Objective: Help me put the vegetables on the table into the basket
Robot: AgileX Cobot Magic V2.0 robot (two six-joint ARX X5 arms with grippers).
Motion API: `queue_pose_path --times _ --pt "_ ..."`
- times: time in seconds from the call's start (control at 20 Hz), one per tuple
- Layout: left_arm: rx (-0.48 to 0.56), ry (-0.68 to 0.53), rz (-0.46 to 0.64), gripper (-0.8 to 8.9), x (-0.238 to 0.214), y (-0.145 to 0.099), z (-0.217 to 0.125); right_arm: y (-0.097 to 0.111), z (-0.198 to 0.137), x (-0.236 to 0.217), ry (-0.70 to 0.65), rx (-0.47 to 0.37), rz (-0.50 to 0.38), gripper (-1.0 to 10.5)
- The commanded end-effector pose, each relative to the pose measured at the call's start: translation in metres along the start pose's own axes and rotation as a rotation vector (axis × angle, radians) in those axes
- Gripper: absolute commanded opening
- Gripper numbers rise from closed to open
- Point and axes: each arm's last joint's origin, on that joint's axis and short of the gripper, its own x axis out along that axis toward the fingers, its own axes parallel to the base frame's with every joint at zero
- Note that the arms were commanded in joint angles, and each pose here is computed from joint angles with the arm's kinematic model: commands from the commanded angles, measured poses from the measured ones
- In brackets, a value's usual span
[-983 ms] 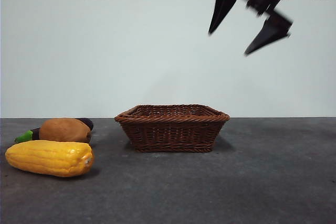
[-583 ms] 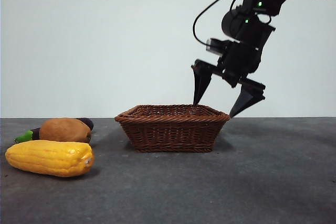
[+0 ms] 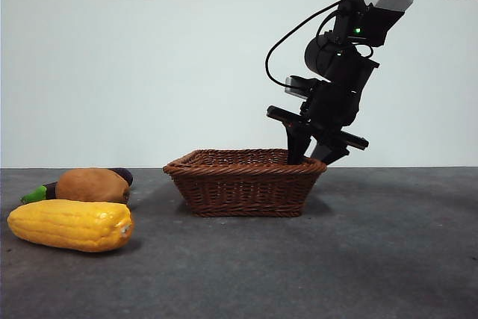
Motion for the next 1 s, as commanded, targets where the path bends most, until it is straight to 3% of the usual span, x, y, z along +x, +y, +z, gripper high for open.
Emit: queue_pose_path --times 0.05,0.2,0.3,0.55,0.75,0.9,1.0 --pt "-0.011 0.01 -0.001 6.28 0.002 0.001 0.0 -0.002 -0.001 0.008 0.007 0.018 0.001 -0.1" --pt "-0.014 0.024 -0.002 6.28 0.005 0.003 0.001 -0.001 -0.001 0.007 0.006 0.042 0.002 -0.1" --pt "0.047 0.038 -0.003 6.28 0.007 0.004 0.001 0.002 0.002 -0.006 -0.006 0.035 0.004 -0.1" --pt "0.242 0.08 -0.016 6.28 0.016 0.009 0.001 0.034 0.013 -0.116 -0.194 -0.048 0.06 -0.1" --pt "0.47 0.143 -0.11 6.28 0.034 0.003 0.0 0.06 -0.008 -0.212 -0.289 -0.137 0.057 -0.1" --pt "0.688 0.192 -0.21 6.28 0.052 -0.009 -0.003 0.071 -0.032 -0.259 -0.299 -0.178 0.06 -0.1" --pt "0.787 0.227 -0.206 6.28 0.062 -0.012 -0.003 0.076 -0.044 -0.28 -0.311 -0.194 0.059 -0.1"
